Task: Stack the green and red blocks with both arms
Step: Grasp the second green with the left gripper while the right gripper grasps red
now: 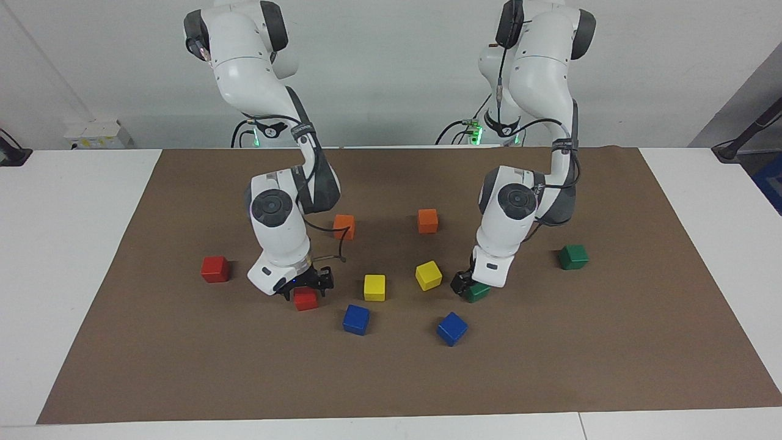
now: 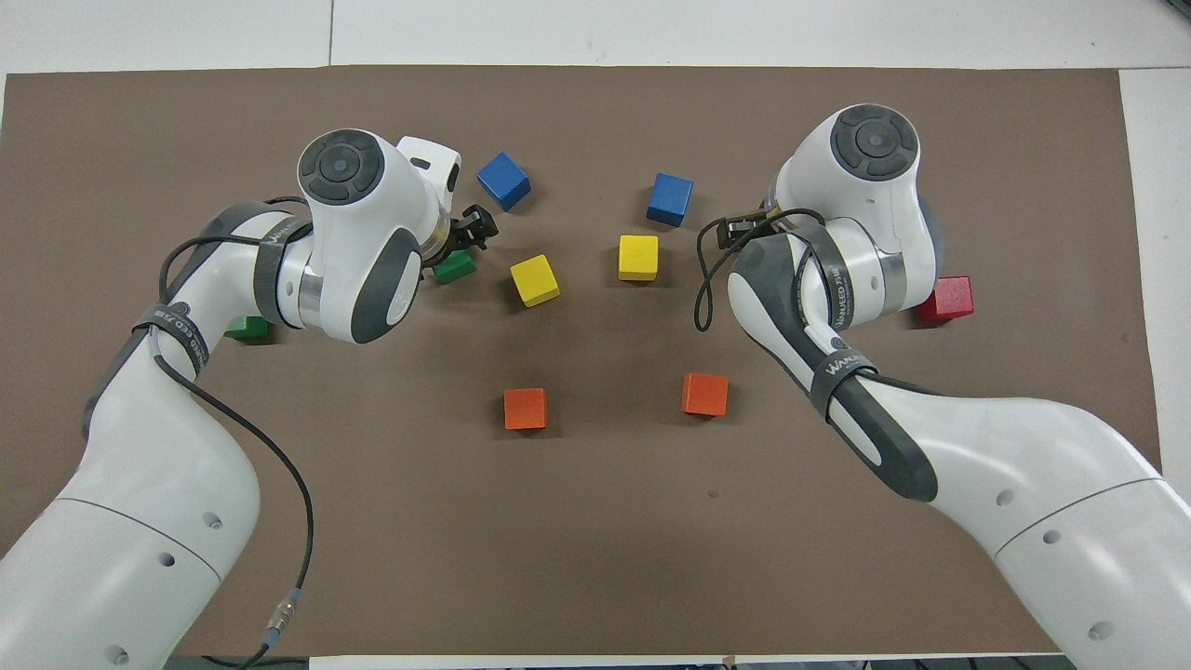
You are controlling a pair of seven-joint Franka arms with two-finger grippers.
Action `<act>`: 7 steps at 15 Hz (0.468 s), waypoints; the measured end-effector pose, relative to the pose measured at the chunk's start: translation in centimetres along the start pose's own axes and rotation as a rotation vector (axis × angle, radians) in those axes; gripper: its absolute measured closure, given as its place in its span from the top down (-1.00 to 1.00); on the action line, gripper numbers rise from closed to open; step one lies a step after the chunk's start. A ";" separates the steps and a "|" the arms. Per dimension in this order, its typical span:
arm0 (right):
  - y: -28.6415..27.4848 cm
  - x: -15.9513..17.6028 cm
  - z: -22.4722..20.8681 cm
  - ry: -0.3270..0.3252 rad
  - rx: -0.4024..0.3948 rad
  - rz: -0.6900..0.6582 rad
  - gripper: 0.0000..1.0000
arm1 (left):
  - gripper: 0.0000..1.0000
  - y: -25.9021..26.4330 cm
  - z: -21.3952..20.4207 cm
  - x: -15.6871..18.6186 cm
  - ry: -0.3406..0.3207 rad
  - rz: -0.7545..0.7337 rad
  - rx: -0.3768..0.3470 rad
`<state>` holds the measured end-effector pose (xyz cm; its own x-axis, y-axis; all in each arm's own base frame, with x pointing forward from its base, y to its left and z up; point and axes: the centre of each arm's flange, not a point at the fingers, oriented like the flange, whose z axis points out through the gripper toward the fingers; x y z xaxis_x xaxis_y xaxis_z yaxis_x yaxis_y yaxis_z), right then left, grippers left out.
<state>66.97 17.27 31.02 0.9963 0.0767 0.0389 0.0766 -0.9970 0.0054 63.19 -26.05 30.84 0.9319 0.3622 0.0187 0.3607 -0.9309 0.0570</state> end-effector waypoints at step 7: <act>1.3 0.0 -1.5 -0.031 -0.009 0.033 0.10 | 0.10 -0.3 0.7 -0.2 0.003 -0.001 -0.002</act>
<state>67.06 16.03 32.58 0.9990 0.0439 0.0082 0.0438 -0.9989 0.0139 62.91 -25.89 30.14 0.9314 0.3633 0.0219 0.3616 -0.9305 0.0586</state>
